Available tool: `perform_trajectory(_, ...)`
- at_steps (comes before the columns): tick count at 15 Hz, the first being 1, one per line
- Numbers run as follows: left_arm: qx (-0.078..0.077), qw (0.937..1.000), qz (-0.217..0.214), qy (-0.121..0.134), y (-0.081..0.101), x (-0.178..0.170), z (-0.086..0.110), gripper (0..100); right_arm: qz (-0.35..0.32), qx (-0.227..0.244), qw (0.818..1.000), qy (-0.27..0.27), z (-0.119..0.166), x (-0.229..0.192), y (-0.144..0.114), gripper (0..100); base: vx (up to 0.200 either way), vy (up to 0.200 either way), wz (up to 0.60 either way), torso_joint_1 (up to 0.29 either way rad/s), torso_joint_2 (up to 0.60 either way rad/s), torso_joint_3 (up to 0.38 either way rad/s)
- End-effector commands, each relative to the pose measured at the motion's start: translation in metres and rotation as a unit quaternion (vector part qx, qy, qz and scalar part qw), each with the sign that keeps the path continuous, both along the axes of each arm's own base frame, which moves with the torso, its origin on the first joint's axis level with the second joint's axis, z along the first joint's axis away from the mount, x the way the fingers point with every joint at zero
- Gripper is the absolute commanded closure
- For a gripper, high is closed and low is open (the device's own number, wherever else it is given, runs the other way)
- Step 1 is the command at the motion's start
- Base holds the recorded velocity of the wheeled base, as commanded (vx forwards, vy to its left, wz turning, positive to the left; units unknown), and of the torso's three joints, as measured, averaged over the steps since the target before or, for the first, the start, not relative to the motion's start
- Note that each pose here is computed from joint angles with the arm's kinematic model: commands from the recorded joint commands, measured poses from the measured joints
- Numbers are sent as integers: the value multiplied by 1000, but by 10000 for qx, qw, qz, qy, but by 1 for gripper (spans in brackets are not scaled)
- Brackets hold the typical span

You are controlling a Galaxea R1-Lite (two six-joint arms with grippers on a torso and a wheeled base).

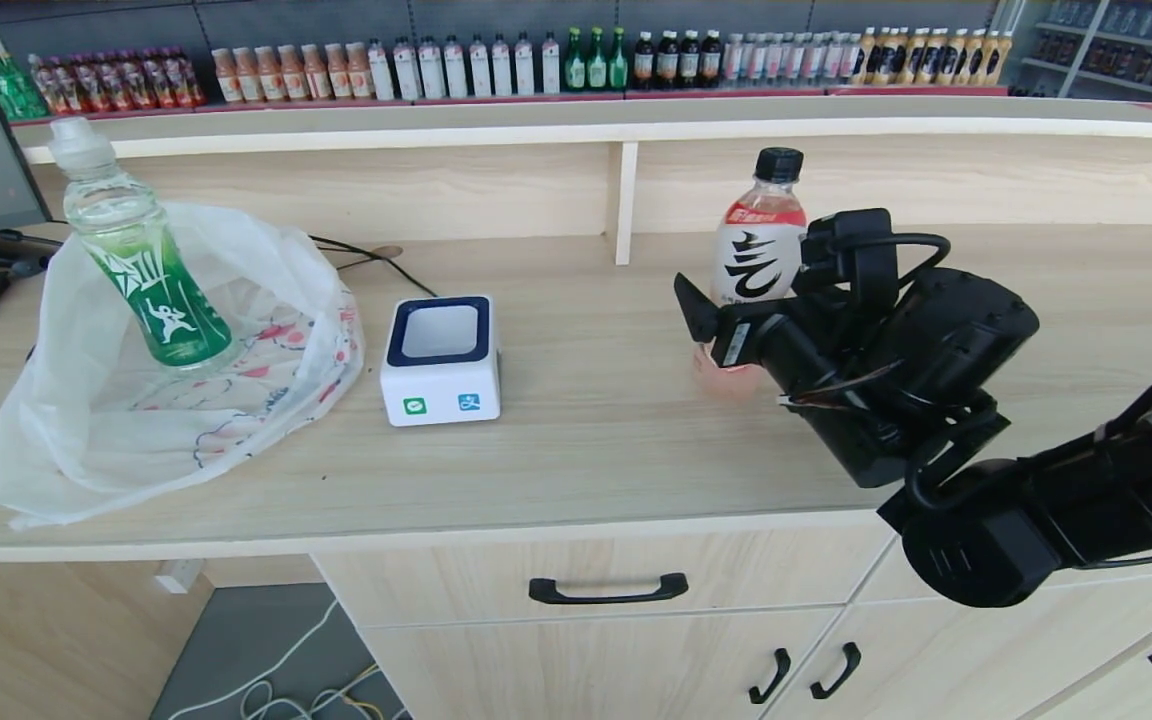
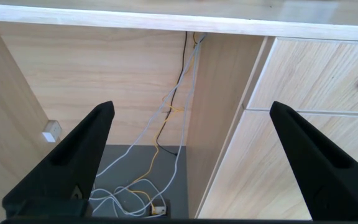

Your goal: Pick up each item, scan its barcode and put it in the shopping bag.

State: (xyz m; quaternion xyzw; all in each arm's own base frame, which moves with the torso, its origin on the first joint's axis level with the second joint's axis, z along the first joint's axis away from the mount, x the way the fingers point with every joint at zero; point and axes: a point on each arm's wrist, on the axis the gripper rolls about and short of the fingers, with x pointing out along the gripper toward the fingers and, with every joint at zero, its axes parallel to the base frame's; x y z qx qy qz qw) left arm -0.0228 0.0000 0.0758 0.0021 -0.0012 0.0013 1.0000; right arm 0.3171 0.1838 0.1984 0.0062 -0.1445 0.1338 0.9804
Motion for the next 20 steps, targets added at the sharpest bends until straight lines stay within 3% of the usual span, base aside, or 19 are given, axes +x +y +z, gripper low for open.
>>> perform_trajectory(1, 2, 10000, 3, -4, 0, 0, 0, 0, -8, -9, 10000, 4, -1, 3, 1, 0, 0, 0, 0, 0, 0, 0)
perform_trajectory(8, 2, 10000, 3, -4, 0, 0, 0, 0, 53, -15, 10000, -11, -2, 5, 2, 0, 0, 0, 0, 0, 0, 0)
perform_trajectory(9, 2, 10000, 3, -4, 0, 0, 0, 0, 45, 2, 10000, -36, -1, 6, 2, 100, 0, 0, 0, 0, 0, 0)
perform_trajectory(20, 2, 10000, 3, -4, 0, 0, 0, 0, 154, 80, 9996, -240, 13, 4, 2, 100, 0, 0, 0, 0, 0, 0)
